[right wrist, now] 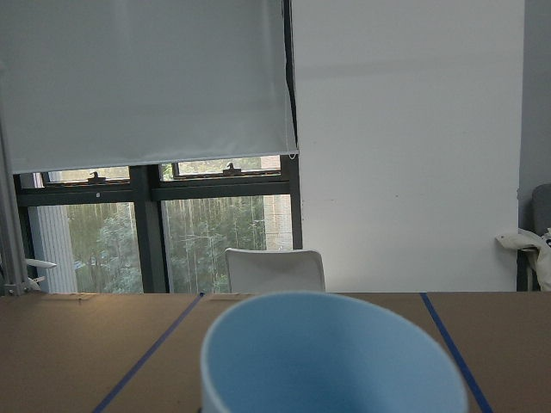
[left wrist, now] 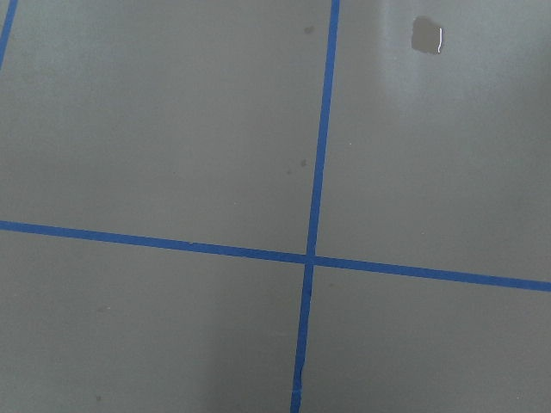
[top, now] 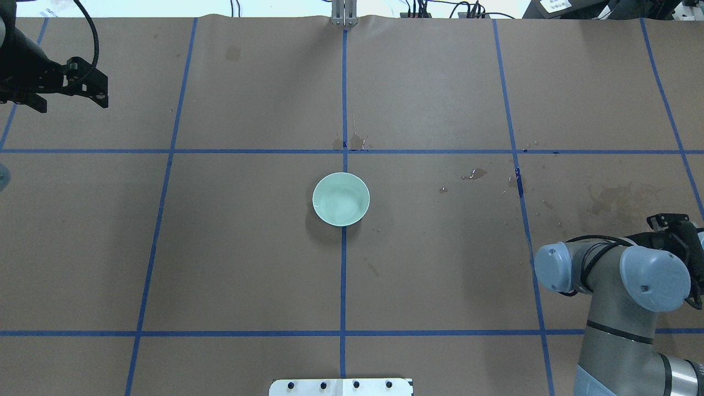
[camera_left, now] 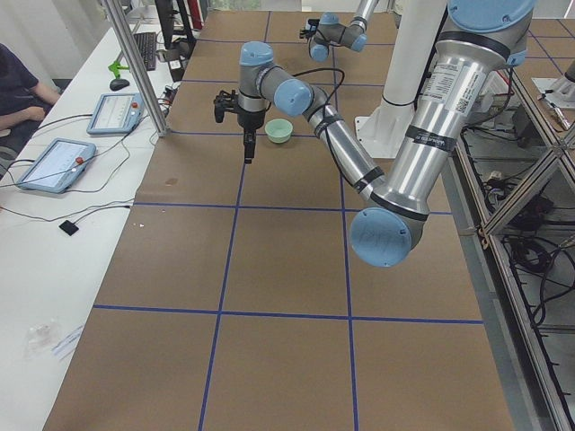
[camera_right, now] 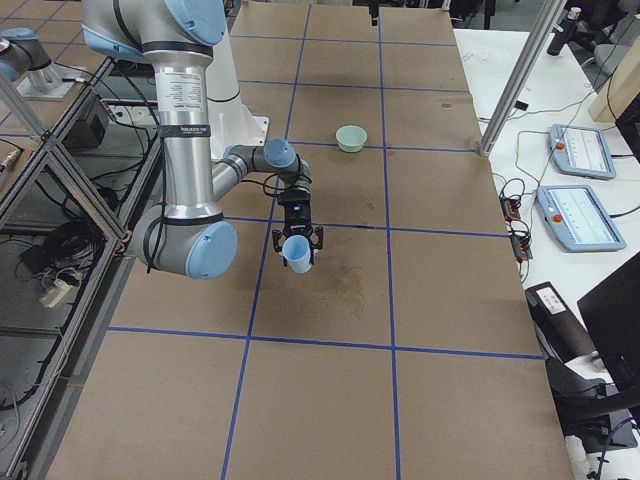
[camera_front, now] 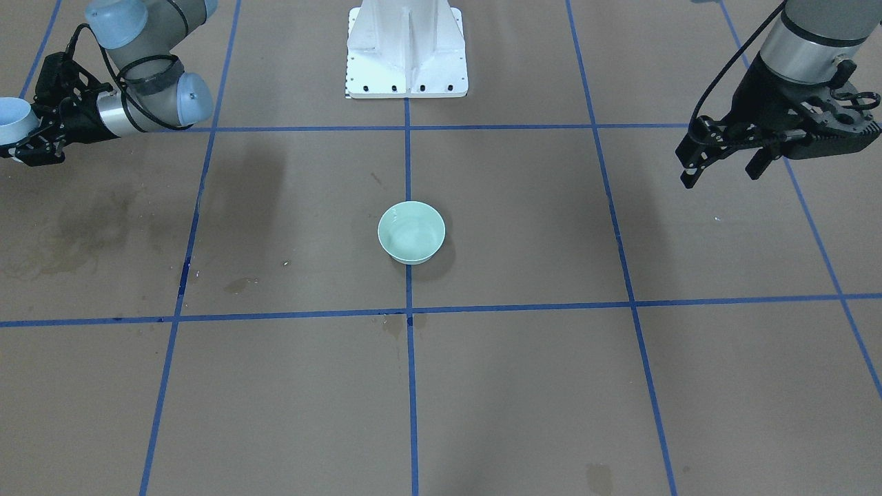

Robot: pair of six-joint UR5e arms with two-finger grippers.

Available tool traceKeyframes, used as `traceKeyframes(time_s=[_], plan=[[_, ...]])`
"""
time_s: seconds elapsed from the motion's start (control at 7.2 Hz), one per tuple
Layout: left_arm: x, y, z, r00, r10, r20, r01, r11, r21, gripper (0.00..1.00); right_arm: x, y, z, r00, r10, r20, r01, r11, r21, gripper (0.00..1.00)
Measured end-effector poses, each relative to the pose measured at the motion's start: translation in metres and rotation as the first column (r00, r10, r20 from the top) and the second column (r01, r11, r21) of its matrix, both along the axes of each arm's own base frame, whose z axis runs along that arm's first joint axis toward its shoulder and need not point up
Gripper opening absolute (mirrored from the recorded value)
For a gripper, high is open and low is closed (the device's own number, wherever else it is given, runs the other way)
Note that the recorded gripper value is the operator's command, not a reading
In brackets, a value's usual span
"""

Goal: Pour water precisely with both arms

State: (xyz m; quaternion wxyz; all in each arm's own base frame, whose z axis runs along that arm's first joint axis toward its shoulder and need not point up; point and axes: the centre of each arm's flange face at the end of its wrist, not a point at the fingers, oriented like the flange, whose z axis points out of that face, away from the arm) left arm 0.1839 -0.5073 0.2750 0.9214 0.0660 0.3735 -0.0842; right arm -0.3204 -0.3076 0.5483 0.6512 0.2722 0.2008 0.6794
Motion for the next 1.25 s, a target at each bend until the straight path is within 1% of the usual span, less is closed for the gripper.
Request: traceKeyframes(time_s=[0.28, 0.56, 0.83, 0.97, 1.25], plan=[[0.000, 0.000, -0.001, 1.000, 0.000, 0.000, 0.000, 1.000, 0.002, 1.00, -0.001, 0.017, 0.022, 0.998, 0.046, -0.031, -0.046, 0.999, -0.009, 0.00], [0.000, 0.000, -0.003, 1.000, 0.000, -0.001, 0.000, 1.000, 0.004, 1.00, -0.006, 0.033, 0.029, 0.997, 0.073, -0.032, -0.074, 0.997, -0.033, 0.00], [0.000, 0.000, -0.003, 1.000, 0.000, -0.001, 0.000, 1.000, 0.005, 1.00, -0.021, 0.051, 0.033, 0.998, 0.053, -0.022, -0.055, 0.997, -0.056, 0.00], [0.000, 0.001, -0.003, 1.000, 0.000, -0.001, 0.000, 1.000, 0.005, 1.00, -0.026, 0.056, 0.036, 0.999, 0.033, -0.017, -0.034, 0.997, -0.065, 0.00], [-0.001, 0.002, -0.003, 1.000, -0.001, -0.002, 0.001, 1.000, 0.007, 1.00, -0.035, 0.060, 0.039, 1.000, -0.029, 0.010, 0.030, 0.995, -0.098, 0.00]])
